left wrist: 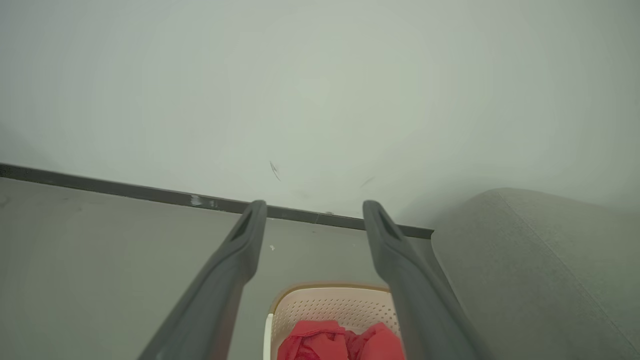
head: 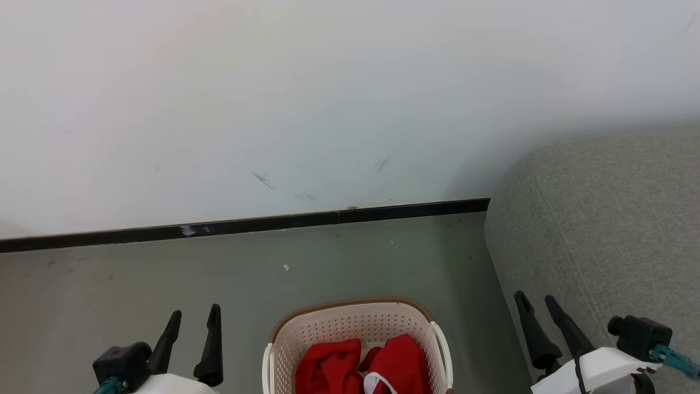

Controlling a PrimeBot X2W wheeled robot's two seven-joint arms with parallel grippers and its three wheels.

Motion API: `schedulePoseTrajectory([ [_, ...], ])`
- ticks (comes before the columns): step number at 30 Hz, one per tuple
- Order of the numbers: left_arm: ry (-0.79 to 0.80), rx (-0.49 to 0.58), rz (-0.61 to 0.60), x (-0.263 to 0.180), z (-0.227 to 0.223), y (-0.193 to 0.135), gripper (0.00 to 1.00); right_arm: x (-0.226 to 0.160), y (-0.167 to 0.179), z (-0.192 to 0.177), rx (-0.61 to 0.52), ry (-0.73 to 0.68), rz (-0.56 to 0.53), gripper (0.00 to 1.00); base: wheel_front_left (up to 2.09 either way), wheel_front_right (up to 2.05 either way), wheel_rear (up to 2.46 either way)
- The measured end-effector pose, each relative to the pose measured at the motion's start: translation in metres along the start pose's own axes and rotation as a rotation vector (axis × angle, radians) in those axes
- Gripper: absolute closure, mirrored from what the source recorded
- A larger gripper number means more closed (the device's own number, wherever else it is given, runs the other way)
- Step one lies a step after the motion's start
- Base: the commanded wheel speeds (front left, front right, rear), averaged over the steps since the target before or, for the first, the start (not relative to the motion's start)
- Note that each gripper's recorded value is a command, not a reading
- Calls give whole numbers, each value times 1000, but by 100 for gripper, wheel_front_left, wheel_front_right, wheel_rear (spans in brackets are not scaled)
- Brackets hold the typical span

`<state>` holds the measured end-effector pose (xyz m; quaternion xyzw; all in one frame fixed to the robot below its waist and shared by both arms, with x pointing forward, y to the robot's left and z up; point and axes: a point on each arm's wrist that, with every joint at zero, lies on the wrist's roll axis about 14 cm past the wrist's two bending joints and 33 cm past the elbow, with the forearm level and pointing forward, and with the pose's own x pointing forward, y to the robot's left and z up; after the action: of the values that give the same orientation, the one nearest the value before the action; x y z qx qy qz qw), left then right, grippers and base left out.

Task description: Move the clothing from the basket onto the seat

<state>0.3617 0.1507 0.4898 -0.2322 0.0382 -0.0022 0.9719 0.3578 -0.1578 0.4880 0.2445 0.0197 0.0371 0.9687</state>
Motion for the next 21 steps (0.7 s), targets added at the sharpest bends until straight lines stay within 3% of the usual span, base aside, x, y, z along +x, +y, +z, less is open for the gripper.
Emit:
schedulePoseTrajectory([
  [21,-128,308,-33,-1,18,-19,0,-2,24,2,-287,-37,100,0,0,0,0],
])
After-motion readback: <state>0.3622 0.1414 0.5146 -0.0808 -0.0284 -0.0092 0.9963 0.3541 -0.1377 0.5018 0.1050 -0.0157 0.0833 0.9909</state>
